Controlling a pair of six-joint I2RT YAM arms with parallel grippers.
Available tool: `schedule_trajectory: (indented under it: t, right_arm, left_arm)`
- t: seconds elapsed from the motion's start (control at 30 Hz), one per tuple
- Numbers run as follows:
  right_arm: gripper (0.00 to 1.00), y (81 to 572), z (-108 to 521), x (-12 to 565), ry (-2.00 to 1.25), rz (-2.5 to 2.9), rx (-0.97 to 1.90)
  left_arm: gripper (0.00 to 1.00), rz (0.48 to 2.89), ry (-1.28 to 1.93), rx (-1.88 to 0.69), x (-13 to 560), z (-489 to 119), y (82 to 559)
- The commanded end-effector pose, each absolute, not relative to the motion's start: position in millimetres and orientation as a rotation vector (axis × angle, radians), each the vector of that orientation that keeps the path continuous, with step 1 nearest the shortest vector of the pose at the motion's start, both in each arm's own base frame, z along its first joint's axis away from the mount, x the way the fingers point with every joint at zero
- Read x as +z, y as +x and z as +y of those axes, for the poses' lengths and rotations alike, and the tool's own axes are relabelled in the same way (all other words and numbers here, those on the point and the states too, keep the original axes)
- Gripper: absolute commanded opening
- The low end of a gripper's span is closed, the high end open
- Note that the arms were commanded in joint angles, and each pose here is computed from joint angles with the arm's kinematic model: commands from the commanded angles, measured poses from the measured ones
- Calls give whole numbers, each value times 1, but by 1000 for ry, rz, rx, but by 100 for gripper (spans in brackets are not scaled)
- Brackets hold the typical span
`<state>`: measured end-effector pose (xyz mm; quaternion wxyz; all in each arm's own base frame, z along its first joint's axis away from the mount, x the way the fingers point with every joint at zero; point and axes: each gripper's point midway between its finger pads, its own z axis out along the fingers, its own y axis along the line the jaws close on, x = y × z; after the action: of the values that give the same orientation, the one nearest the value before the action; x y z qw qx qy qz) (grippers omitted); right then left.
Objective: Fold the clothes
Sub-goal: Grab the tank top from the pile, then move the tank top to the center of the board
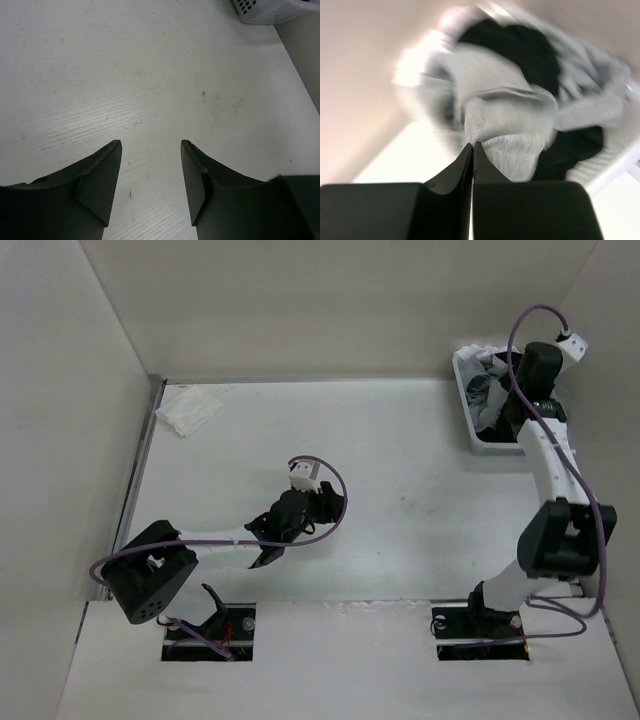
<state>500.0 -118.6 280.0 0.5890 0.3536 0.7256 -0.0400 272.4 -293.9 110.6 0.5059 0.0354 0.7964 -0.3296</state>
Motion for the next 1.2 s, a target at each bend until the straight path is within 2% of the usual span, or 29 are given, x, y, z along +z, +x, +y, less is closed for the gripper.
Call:
schedule_trajectory:
  t: [0.0,0.17,0.37,0.5,0.63,0.73,0.83,0.9,0.97,1.07,1.17]
  right_arm:
    - [0,453,-64,418,682,1389,53]
    - [0,375,14,488,526,1294,243]
    - [0,253,112,570,272,1188,590]
    - [1,217,168,583,134,1200,745]
    - [1,205,213,571,23,1225,848]
    - [2,237,236,526,5,1272,871]
    - [1,311,239,463,43,1390,870]
    - [0,380,235,411,114,1526,864]
    - [0,412,236,389,141,1575,826]
    - [0,433,247,390,115,1585,808]
    - [0,429,240,448,70,1511,769]
  left_arm:
    - [49,1866,65,-842,125,-296,274]
    - [48,1815,14,-838,145,-282,278]
    - [48,1711,-182,-782,185,-224,292]
    - [48,1659,-286,-754,198,-189,299]
    - [48,1649,-340,-728,201,-168,299]
    - [46,1639,-365,-713,201,-156,295]
    - [45,1663,-397,-646,190,-140,294]
    - [44,1700,-414,-605,177,-131,296]
    - [42,1744,-400,-594,165,-134,295]
    - [40,1776,-372,-595,158,-140,293]
    - [39,1779,-370,-608,162,-144,294]
